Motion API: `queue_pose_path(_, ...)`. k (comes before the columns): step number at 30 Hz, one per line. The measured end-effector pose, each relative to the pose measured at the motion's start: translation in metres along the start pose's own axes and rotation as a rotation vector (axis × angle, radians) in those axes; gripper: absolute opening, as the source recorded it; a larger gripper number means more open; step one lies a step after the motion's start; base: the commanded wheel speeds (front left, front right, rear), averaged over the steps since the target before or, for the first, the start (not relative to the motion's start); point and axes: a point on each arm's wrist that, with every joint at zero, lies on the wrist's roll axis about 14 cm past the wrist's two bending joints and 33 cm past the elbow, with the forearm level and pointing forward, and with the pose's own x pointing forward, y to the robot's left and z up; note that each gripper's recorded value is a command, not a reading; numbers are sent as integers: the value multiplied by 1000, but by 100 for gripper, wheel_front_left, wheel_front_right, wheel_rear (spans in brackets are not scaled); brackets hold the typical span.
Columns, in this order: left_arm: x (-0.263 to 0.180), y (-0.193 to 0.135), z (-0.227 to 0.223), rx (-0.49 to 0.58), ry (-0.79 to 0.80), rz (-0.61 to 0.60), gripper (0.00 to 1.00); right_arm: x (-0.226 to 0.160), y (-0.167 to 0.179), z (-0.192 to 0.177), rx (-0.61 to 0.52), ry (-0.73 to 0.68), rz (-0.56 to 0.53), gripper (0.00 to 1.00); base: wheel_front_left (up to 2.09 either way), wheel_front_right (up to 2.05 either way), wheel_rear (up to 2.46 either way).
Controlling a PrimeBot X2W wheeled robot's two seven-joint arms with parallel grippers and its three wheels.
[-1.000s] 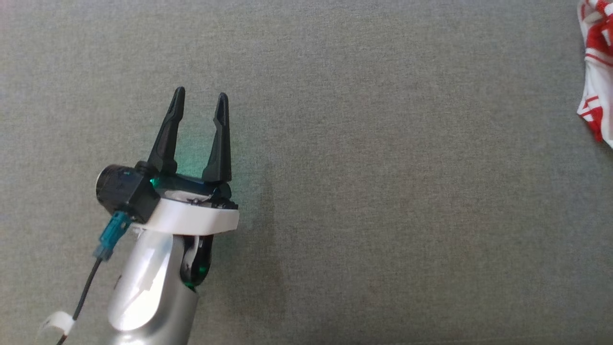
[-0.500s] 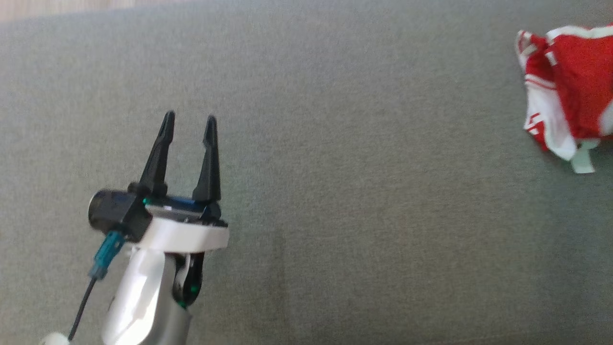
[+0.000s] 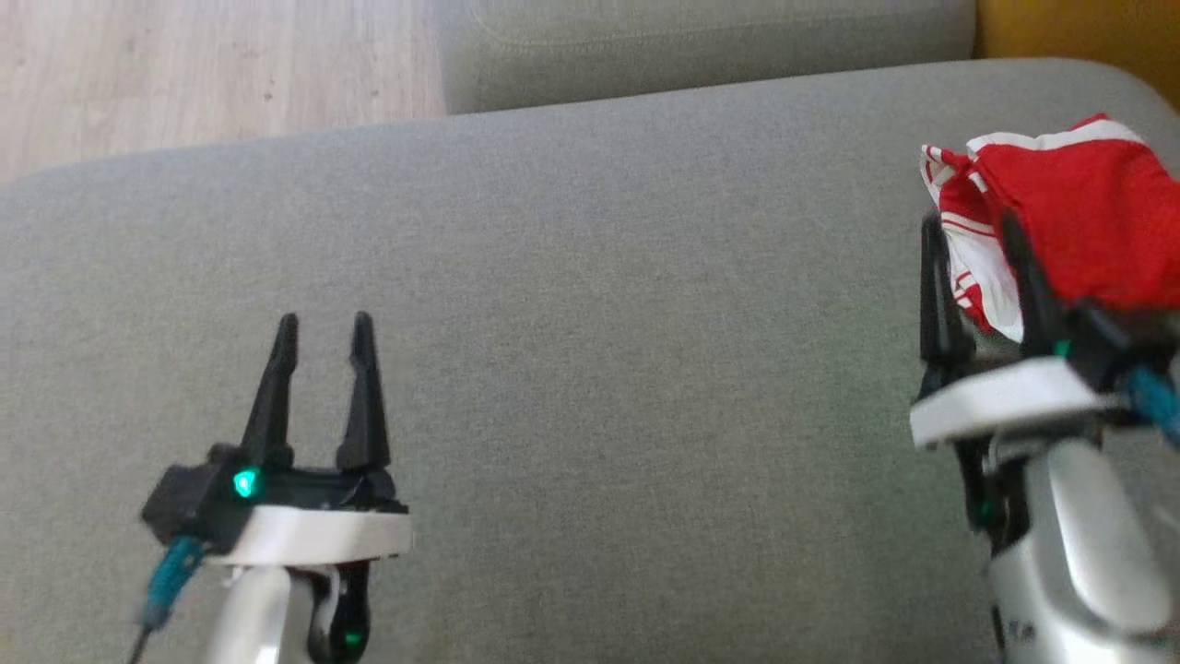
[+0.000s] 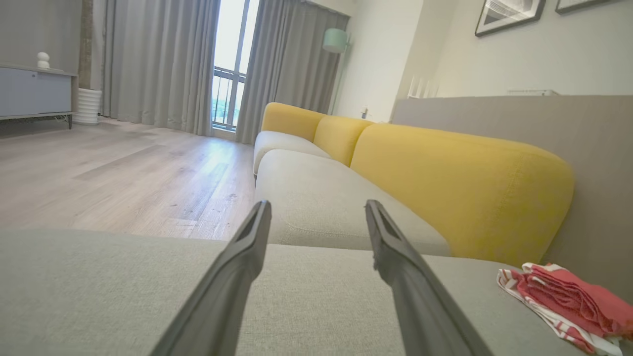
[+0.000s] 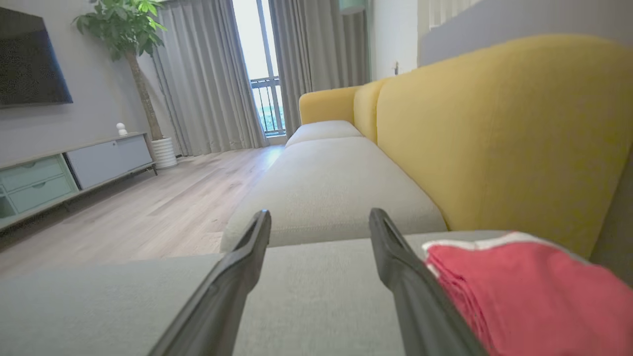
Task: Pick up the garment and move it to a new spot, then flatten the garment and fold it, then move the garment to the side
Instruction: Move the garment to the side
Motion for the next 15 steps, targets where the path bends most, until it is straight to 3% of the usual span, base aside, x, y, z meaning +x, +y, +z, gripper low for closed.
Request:
queue_pose_path(6, -15, 24, 13, -78, -42, 108, 100, -28, 2, -22, 155, 14, -31, 100, 0, 0, 0)
queue_pose_path(15, -25, 30, 3, -95, -13, 137, 100, -40, 16, -49, 189, 80, -12, 100, 0, 0, 0)
